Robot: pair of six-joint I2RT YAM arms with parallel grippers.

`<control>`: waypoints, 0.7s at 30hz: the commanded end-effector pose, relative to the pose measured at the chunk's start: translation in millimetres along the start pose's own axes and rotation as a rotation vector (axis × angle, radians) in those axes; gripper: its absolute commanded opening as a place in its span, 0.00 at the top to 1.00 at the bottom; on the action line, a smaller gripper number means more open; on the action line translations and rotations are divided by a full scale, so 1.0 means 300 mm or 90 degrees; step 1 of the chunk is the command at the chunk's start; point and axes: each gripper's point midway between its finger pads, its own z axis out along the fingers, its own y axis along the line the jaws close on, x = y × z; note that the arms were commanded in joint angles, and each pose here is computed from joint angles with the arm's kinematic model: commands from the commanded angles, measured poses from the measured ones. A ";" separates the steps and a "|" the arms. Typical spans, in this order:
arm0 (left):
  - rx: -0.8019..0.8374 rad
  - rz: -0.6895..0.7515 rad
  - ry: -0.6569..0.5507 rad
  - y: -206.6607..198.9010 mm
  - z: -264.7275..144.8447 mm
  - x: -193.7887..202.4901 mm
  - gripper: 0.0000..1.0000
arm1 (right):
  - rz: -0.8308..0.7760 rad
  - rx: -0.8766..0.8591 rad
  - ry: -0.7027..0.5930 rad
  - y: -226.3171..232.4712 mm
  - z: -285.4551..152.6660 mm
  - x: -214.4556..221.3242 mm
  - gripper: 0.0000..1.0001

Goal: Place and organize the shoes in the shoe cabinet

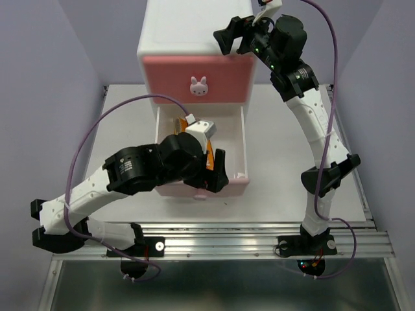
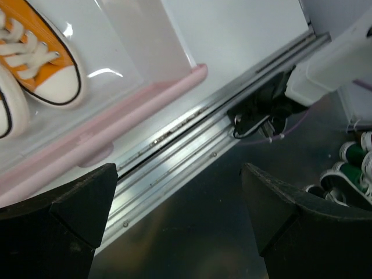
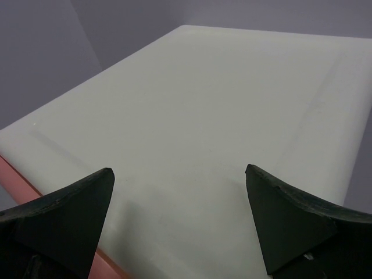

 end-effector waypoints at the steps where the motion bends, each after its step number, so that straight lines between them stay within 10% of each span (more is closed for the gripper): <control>1: -0.026 0.012 0.008 -0.033 -0.033 0.078 0.01 | 0.012 0.036 0.189 -0.041 -0.014 0.319 0.00; 11: -0.080 -0.052 0.137 0.008 0.053 0.471 0.01 | 0.016 0.052 0.236 -0.060 -0.050 0.413 0.00; 21: -0.212 -0.140 0.100 0.153 0.160 0.561 0.01 | 0.008 0.056 0.240 -0.065 -0.056 0.410 0.00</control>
